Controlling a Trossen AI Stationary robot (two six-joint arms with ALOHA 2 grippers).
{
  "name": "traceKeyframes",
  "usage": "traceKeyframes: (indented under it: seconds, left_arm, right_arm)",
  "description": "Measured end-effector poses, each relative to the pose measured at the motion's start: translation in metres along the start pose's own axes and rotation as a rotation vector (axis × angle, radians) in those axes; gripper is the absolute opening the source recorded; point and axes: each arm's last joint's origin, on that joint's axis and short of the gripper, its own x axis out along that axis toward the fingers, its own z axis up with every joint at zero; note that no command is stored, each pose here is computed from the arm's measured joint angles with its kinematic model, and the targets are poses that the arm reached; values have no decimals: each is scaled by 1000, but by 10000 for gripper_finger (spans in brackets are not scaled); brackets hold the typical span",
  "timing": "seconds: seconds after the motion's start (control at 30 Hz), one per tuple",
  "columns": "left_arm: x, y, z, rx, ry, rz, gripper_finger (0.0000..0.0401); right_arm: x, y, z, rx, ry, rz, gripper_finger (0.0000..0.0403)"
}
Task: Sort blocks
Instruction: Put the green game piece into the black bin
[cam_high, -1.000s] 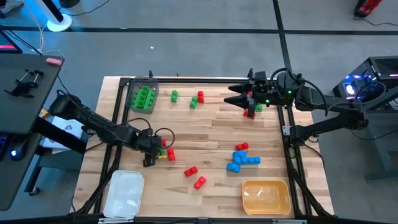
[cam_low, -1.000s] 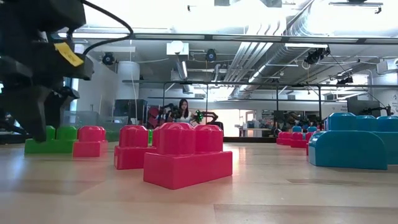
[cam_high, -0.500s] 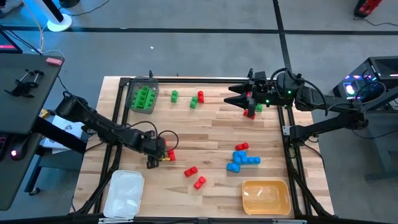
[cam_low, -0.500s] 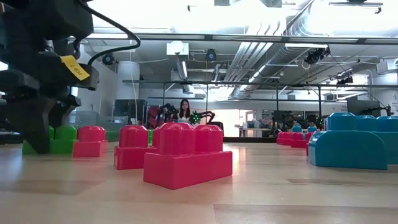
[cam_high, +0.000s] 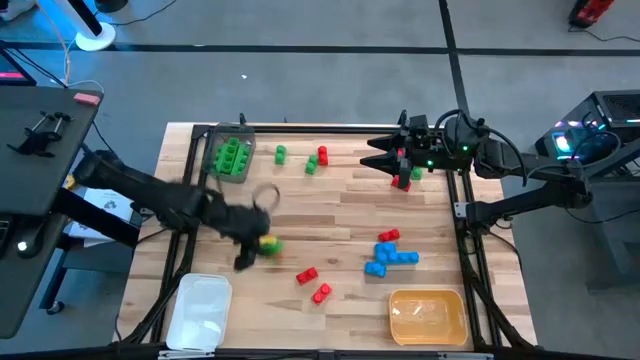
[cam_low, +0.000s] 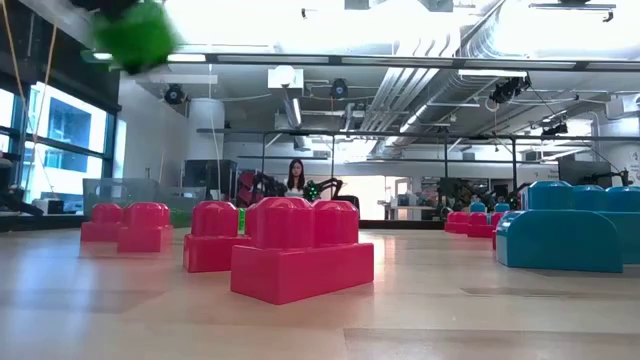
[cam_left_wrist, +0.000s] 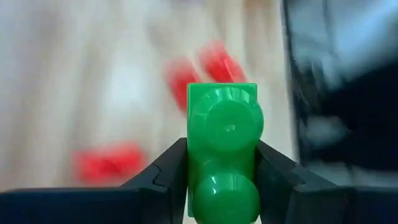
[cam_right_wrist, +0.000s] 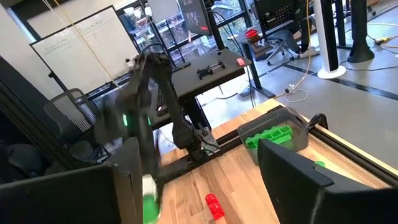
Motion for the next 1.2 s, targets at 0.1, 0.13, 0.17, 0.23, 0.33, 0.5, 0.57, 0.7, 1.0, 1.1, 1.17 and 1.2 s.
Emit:
traceKeyframes:
  seconds: [0.1, 0.13, 0.17, 0.23, 0.33, 0.5, 0.57, 0.7, 1.0, 1.1, 1.17, 1.2]
  left_arm:
    - [-36, 17, 24, -19, -209, 313, 130]
    - [-46, 26, 30, -44, -254, 419, 130]
    - [-54, 37, 35, -77, -282, 511, 128]
    - [-64, 64, 39, -156, -270, 653, 125]
    - [-68, 109, 36, -304, -144, 803, 123]
    - [-68, 183, 27, -415, 125, 1021, 131]
    - [-67, 207, 25, -457, 167, 1039, 136]
    - [-62, 243, 19, -537, 235, 1035, 143]
    - [-59, 263, 12, -612, 284, 1009, 145]
    - [-65, 262, 20, -611, 262, 1004, 145]
    - [-69, 261, 25, -608, 240, 1007, 145]
    - [-71, 261, 27, -607, 235, 1008, 145]
  right_arm:
    - [0, 0, 0, 0, 0, 0, 209]
    - [0, 0, 0, 0, 0, 0, 209]
    - [0, 0, 0, 0, 0, 0, 209]
    - [0, 0, 0, 1, 0, 0, 209]
    - [0, 0, 0, 20, 0, 0, 209]
    - [0, 0, 0, 39, 1, 1, 209]
    - [0, 0, 0, 50, 1, 1, 209]
    - [0, 0, 0, 65, 2, 1, 209]
    - [0, 0, -1, 83, 5, -1, 209]
    - [0, 0, -1, 82, 10, -3, 209]
    - [0, 0, -1, 82, 13, -4, 209]
    - [0, 0, -2, 83, 14, -5, 209]
